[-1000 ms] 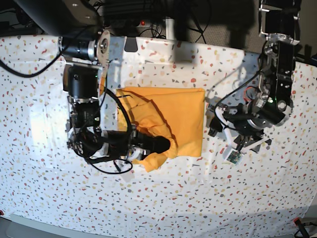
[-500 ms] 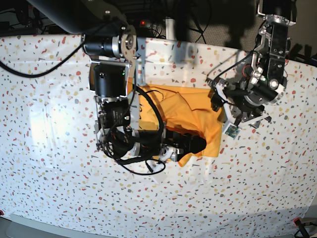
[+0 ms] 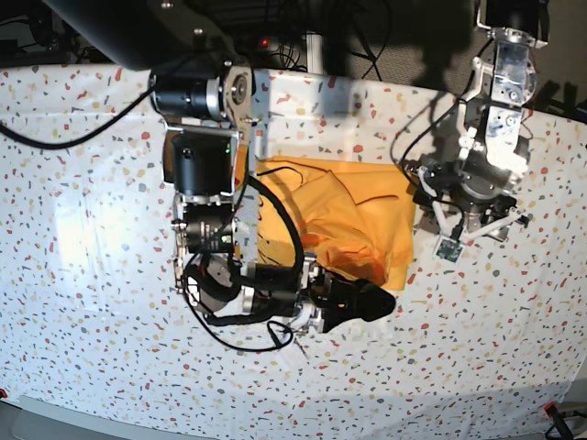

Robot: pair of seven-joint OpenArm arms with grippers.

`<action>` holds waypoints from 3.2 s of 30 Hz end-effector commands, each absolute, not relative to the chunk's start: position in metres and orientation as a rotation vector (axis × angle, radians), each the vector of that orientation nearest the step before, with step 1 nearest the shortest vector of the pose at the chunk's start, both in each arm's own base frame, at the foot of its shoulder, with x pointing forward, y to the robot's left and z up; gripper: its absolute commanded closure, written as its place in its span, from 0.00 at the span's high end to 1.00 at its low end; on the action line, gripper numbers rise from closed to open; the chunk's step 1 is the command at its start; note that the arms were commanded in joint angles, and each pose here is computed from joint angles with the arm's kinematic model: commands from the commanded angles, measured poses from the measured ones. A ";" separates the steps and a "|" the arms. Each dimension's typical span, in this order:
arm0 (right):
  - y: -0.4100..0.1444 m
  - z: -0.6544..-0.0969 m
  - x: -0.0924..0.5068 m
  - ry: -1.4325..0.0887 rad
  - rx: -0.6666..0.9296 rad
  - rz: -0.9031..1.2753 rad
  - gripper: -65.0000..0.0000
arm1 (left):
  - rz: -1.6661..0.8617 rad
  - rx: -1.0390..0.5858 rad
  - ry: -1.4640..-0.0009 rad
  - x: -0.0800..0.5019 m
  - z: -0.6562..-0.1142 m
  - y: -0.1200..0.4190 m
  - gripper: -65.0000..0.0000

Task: Fold the T-shirt properly
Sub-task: 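Press and tuck the bundled shirt with the right gripper, then release the shirt and raise both grippers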

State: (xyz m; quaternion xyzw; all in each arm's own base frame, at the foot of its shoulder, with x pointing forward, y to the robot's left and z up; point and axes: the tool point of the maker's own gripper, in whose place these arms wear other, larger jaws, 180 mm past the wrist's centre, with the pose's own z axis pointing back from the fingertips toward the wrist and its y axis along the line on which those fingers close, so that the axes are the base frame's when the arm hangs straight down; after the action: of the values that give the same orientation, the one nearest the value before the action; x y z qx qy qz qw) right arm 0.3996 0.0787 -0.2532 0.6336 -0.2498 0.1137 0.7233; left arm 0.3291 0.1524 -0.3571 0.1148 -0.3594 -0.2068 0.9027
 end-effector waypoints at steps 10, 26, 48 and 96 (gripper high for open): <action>-0.015 -0.246 0.438 -0.762 0.935 0.371 0.40 | -0.430 0.228 -0.825 0.341 -0.341 0.149 0.64; -0.055 -0.324 0.390 -0.623 0.869 0.268 0.40 | -0.397 0.152 -0.641 0.319 -0.426 0.158 0.64; 0.048 -0.345 0.356 -0.512 0.889 0.463 0.40 | -0.366 0.092 -0.570 0.306 -0.444 0.154 0.64; 0.070 -0.209 0.469 -0.962 0.709 0.581 0.40 | -0.250 0.749 -0.712 0.346 -0.335 0.321 0.64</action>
State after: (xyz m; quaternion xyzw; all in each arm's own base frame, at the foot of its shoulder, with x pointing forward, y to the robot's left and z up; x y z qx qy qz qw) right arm 0.4604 0.0597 -0.2430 0.3122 -0.4101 0.2647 0.8150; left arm 0.3352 0.3152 -0.3553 0.3408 -0.3153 -0.1237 0.8770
